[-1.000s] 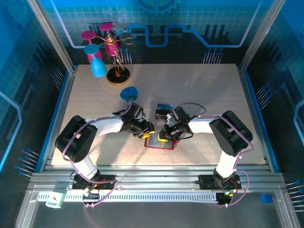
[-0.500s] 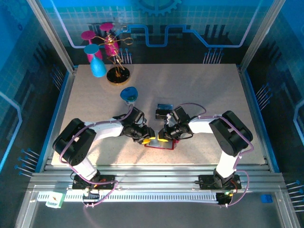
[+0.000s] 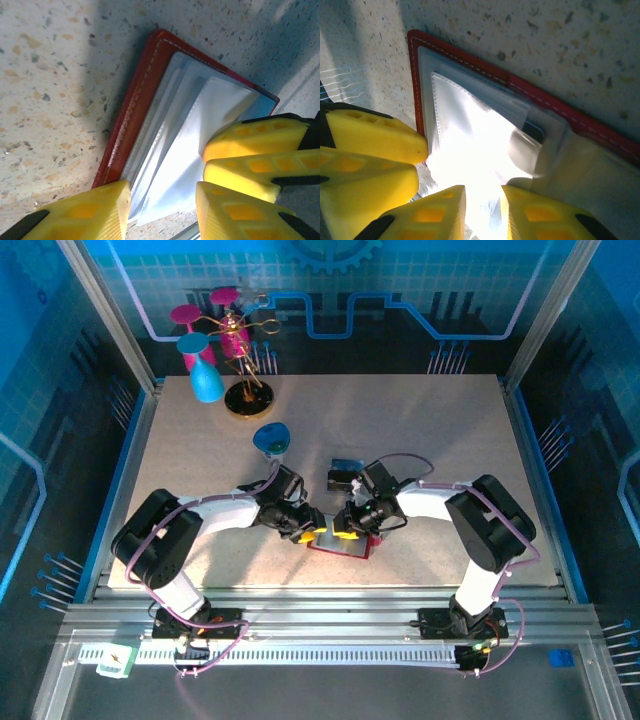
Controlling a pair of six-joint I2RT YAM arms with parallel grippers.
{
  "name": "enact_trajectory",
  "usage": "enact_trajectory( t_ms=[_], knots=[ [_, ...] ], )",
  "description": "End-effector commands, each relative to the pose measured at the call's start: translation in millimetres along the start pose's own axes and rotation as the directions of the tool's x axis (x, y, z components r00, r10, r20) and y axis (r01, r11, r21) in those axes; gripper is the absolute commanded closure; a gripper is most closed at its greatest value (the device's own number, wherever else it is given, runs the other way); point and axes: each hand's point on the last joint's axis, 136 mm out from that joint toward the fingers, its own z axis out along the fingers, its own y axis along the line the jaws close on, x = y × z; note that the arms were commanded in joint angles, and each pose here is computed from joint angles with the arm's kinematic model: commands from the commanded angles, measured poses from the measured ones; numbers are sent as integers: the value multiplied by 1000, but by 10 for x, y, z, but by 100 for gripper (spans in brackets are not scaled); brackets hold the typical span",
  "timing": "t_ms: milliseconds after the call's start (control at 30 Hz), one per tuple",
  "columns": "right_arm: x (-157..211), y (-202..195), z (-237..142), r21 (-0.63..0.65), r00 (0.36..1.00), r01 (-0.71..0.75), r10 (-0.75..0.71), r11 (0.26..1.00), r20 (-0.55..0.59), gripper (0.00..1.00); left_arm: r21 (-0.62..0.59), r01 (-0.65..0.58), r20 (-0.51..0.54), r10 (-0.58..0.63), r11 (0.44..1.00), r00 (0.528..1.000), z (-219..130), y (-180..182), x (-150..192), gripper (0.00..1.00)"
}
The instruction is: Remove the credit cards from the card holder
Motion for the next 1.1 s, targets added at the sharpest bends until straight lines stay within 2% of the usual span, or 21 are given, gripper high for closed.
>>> enact_trajectory(
  t_ms=[0,567,900,1067],
  knots=[
    [61,-3,-53,42,1000,-4,5,999,-12,74,-34,25,-14,-26,999,1000,55,113,41,60],
    [111,-62,-62,71,999,-5,7,997,-31,73,-37,25,-17,-26,999,1000,55,88,24,60],
    [99,-112,16,27,1000,-10,10,1000,-22,77,40,-31,16,30,999,999,-115,-178,8,60],
    [100,-125,9,24,1000,-9,9,1000,-20,78,61,-37,1,37,997,999,-128,-253,30,59]
  ],
)
